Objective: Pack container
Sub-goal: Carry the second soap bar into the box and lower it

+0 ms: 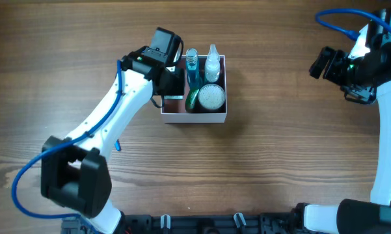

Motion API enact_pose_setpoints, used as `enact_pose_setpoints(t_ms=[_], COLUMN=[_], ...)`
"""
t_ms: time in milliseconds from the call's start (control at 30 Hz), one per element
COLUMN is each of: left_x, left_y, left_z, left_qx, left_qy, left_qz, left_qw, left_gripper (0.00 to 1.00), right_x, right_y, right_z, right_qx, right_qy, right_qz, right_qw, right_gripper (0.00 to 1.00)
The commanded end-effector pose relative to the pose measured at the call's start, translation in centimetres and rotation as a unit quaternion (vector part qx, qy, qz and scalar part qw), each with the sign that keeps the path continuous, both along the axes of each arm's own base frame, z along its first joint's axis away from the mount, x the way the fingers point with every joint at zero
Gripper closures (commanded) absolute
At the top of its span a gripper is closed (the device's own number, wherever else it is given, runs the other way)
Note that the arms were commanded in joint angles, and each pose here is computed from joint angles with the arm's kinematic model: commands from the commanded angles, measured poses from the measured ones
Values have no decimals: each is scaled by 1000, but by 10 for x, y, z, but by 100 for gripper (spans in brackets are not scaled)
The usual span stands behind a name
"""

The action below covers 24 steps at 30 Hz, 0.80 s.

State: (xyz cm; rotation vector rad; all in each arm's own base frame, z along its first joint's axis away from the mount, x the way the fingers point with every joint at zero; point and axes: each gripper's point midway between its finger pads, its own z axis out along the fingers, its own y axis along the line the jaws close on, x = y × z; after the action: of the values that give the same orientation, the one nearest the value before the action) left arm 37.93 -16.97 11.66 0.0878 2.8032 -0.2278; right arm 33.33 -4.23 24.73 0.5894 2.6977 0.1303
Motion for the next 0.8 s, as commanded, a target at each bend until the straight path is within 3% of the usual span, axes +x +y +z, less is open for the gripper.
enact_pose_setpoints(t_ms=[0,33,67,100,200,233,267,300,367,433,600,767], left_x=[6,5,5,3,2,2,2,2,2,2,2,0], left_y=[0,0,0,1,1,1,1,1,1,1,1,-4], left_z=[4,4,3,3,2,2,2,2,2,2,2,3], left_qx=[-6,-6,-5,-4,-3,-3,-3,-3,-3,-3,-3,-17], left_qy=[-5,-4,-2,0,3,3,3,3,3,3,3,9], left_qz=[10,10,10,10,10,10,10,10,10,10,10,4], left_qw=[1000,1000,1000,1000,1000,1000,1000,1000,1000,1000,1000,1000], left_gripper=[96,93,83,66,64,55,38,34,33,25,25,40], right_x=[2,2,2,2,2,2,2,2,2,2,2,2], right_y=[2,2,2,2,2,2,2,2,2,2,2,2], right_z=[-4,-4,-4,-4,-4,-4,-4,-4,-4,-4,-4,-4], right_qx=[3,3,3,3,3,3,3,3,3,3,3,3], right_qy=[5,5,5,5,5,5,5,5,5,5,6,6], right_qz=[11,11,11,11,11,11,11,11,11,11,11,11], right_qw=[1000,1000,1000,1000,1000,1000,1000,1000,1000,1000,1000,1000], right_gripper=[0,0,0,0,0,0,0,0,0,0,0,0])
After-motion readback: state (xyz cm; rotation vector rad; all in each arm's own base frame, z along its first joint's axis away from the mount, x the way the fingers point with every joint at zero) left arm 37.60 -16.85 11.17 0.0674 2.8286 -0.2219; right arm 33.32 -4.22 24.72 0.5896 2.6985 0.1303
